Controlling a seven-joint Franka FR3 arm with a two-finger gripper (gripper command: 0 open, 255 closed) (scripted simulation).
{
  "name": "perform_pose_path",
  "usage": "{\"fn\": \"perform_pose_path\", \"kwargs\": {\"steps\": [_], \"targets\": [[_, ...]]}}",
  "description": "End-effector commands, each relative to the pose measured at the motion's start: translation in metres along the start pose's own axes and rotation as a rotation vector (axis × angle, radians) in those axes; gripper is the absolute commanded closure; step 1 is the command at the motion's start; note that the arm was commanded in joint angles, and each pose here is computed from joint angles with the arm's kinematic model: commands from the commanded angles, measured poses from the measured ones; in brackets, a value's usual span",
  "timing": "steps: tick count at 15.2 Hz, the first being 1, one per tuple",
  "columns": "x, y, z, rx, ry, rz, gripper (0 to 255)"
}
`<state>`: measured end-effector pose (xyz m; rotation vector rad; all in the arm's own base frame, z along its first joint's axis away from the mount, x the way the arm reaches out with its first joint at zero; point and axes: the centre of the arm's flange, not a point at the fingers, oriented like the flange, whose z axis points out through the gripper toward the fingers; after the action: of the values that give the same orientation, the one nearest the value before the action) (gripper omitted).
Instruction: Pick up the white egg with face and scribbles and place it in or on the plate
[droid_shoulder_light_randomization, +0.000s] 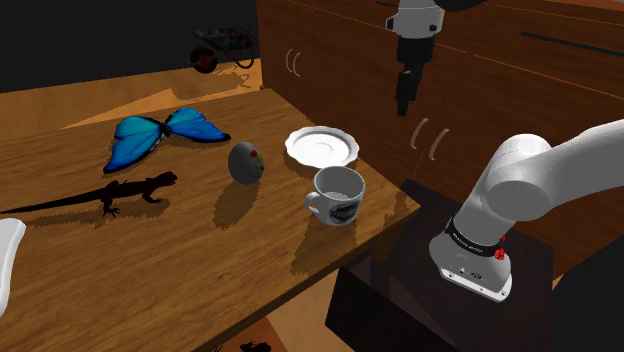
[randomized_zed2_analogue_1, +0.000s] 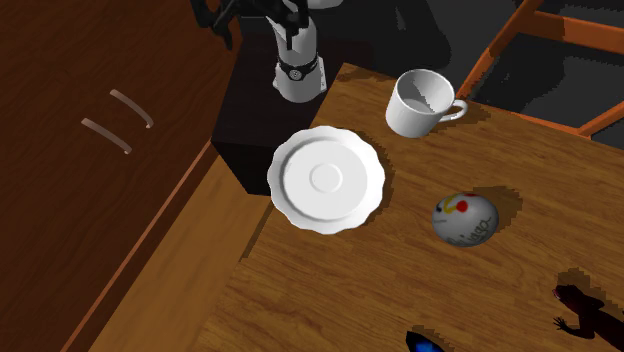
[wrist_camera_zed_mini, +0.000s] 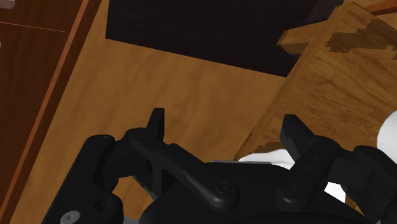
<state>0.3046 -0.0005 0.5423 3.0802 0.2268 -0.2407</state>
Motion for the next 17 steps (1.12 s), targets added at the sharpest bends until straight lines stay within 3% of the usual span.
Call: {"fn": "perform_pose_path", "kwargs": {"steps": [1,17], "targets": [[0.000,0.000,0.000,0.000,0.000,0.000,0],[0.146,-0.164,-0.023,-0.028,-0.067,0.079,0]]}}
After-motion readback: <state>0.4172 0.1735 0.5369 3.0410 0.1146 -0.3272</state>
